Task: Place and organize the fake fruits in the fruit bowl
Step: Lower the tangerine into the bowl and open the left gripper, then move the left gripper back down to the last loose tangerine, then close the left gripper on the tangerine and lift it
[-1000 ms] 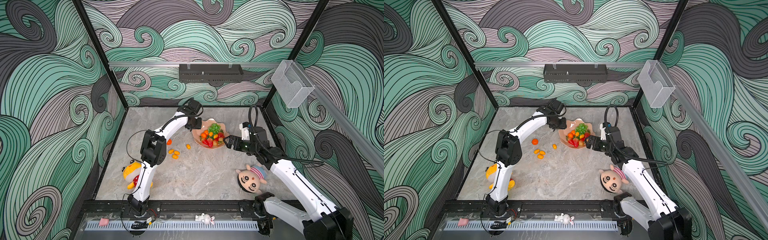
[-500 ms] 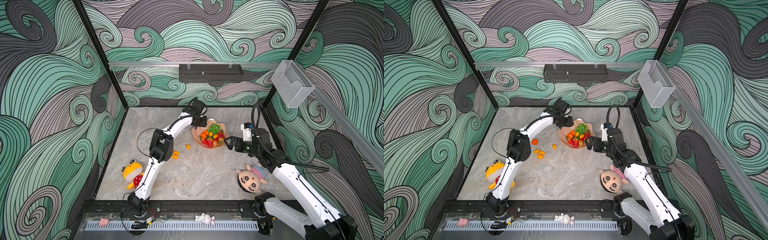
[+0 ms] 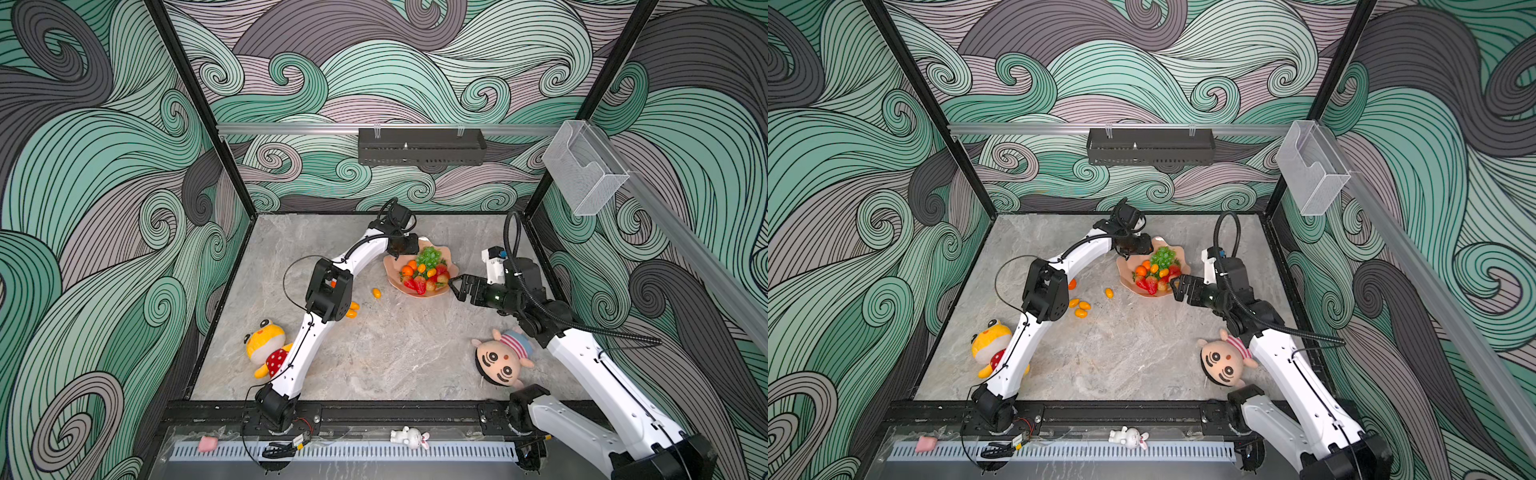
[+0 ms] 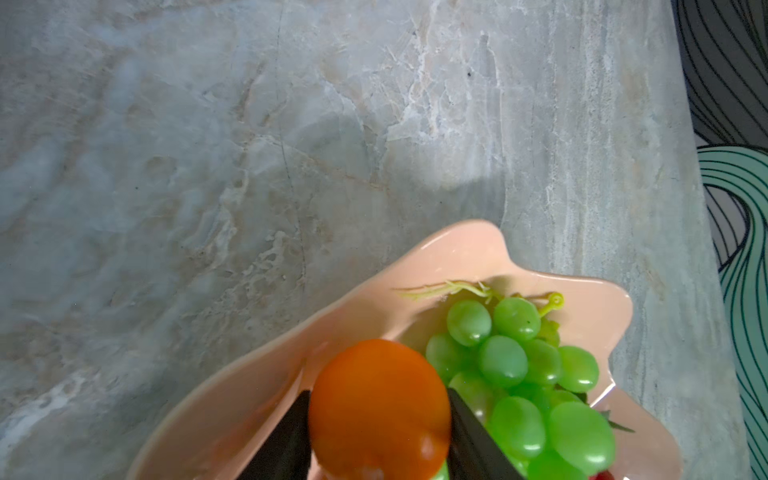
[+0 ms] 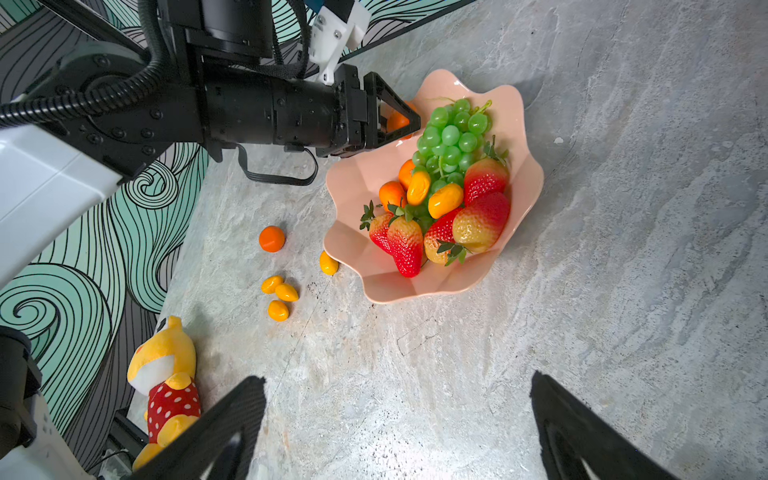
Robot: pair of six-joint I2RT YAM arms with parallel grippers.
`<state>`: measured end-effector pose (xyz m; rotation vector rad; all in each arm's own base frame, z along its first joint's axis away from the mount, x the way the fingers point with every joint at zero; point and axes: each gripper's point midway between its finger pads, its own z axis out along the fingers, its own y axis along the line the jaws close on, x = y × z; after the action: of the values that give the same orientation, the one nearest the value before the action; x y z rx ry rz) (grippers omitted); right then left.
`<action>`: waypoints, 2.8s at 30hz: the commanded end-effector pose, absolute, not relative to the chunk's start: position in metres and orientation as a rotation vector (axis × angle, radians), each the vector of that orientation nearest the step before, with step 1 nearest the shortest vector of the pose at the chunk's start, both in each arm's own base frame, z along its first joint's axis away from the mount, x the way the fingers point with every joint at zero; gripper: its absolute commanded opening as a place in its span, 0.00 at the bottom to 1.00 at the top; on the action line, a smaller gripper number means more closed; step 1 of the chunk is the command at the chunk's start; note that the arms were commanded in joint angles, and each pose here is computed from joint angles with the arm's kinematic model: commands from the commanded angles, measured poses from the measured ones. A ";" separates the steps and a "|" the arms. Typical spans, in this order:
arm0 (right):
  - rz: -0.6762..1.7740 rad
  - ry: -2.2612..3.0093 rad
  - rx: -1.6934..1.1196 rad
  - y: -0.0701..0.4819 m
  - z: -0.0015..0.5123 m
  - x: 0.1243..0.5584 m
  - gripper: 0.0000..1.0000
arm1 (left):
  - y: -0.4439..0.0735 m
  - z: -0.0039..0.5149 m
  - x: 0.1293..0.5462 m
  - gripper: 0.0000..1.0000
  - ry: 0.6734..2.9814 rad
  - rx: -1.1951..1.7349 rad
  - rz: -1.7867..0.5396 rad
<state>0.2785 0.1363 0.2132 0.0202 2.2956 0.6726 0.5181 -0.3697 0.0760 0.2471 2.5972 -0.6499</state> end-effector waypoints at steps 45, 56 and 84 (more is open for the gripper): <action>0.689 2.221 -0.527 0.296 0.219 0.290 1.00 | -0.098 0.204 0.384 0.99 2.369 -0.091 0.008; 0.668 2.299 -0.457 0.341 0.202 0.313 1.00 | -0.051 0.148 0.379 0.96 2.589 -0.268 0.072; 0.625 2.299 -0.456 0.310 0.188 0.287 1.00 | -0.093 0.059 0.393 0.67 3.012 -0.163 -0.282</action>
<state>0.2903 0.3158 0.1827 -0.4600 2.3171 0.6338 0.3937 -0.0928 0.0571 -0.1653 2.9788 -0.2533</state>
